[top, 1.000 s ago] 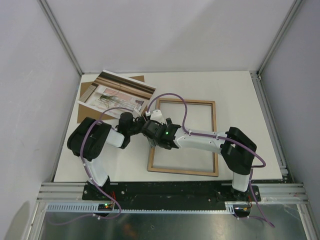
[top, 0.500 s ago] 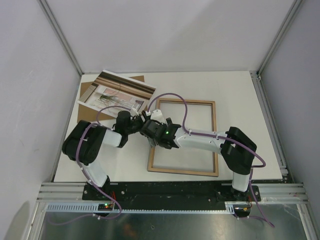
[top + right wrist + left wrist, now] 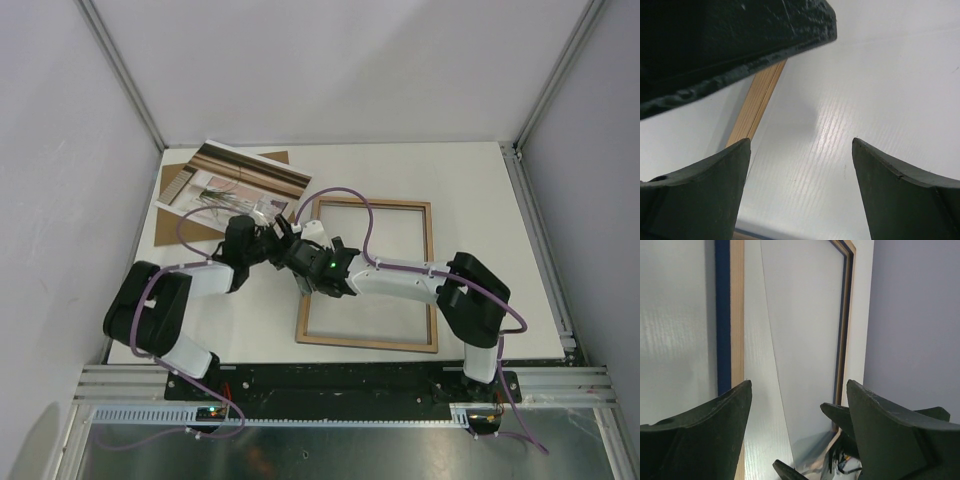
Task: Put the photo into the frame
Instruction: Place the glass panel in the frame body, then move the frame body to the center of the board.
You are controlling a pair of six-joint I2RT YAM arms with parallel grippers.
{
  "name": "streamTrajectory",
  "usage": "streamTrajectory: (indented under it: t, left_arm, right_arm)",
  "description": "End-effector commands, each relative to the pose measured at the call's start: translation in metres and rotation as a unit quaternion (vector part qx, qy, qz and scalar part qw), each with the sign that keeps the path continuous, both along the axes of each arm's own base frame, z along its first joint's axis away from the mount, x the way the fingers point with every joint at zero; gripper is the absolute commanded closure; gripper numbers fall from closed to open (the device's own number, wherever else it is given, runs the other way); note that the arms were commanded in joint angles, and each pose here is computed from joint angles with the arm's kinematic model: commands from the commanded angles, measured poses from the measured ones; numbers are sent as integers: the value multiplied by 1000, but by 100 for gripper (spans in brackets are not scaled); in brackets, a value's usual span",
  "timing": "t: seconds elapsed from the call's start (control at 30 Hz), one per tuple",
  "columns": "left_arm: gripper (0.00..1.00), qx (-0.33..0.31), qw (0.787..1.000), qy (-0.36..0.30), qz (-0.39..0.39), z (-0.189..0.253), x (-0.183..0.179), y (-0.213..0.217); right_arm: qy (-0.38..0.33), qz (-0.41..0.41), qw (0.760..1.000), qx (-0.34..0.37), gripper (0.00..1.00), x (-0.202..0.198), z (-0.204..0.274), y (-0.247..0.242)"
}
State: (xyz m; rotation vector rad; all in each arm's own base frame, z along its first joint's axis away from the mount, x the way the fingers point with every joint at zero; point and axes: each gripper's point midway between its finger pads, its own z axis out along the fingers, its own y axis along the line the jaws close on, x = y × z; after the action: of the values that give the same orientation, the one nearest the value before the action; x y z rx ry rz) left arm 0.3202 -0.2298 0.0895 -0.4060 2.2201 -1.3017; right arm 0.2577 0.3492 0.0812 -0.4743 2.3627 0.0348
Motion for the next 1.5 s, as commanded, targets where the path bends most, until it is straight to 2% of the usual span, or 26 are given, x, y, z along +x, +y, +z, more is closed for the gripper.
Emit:
streamTrajectory:
  t: [0.0,0.43,0.63,0.83,0.93,1.07,1.2,1.3,1.47]
  left_arm:
    - [19,44,998,-21,47,16,17,20]
    - [17,69,993,12,96,5,11,57]
    - [22,102,991,15,83,-3,5,62]
    - [42,151,986,14,65,-11,-7,61]
    - [55,194,979,15,62,-19,-14,60]
    - [72,248,966,27,75,-31,-24,68]
    - [93,283,956,39,68,-43,-28,68]
    - [99,296,953,43,52,-50,-34,58]
    - [100,317,946,48,42,-60,-35,49]
  right_arm:
    - [-11,-11,1000,23,14,10,8,9]
    - [18,-4,998,57,13,12,-14,17]
    - [14,-12,996,86,13,24,8,10]
    - [-15,-61,990,128,13,51,58,-39]
    - [-20,-98,984,146,15,60,69,-75]
    - [-13,-162,972,171,21,68,61,-133]
    - [0,-214,957,196,31,63,45,-183]
    - [4,-254,946,201,39,56,33,-215]
    - [19,-311,921,232,59,45,10,-262]
